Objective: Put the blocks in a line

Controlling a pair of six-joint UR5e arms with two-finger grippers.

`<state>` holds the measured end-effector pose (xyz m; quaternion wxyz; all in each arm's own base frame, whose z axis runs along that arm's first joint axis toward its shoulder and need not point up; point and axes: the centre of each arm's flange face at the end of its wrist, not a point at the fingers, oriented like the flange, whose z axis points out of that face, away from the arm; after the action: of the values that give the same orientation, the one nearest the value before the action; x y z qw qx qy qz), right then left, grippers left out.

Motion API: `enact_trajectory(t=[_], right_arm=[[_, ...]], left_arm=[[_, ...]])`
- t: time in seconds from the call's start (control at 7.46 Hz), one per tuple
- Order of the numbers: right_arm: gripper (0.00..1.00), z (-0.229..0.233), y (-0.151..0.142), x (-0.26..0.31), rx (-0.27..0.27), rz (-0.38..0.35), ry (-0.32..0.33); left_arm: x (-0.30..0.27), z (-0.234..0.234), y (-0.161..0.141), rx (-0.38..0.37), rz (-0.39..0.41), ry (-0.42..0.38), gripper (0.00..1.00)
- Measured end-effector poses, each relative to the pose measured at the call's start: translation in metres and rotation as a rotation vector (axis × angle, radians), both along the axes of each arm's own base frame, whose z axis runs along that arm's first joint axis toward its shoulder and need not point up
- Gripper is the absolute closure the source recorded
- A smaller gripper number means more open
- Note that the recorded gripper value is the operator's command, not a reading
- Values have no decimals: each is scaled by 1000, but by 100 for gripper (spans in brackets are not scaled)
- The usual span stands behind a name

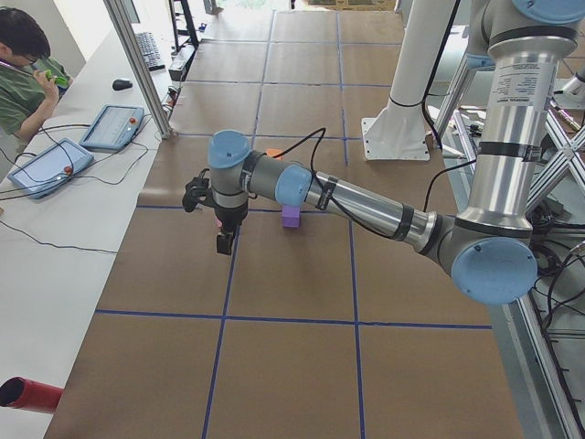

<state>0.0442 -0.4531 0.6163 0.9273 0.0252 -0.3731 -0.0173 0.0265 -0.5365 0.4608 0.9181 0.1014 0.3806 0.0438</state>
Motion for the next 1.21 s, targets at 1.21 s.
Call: enact_trajectory(t=[1.21], right_arm=[[0, 0, 0, 0, 0, 0, 0]], left_arm=[[356, -207, 0, -92, 67, 96, 0]])
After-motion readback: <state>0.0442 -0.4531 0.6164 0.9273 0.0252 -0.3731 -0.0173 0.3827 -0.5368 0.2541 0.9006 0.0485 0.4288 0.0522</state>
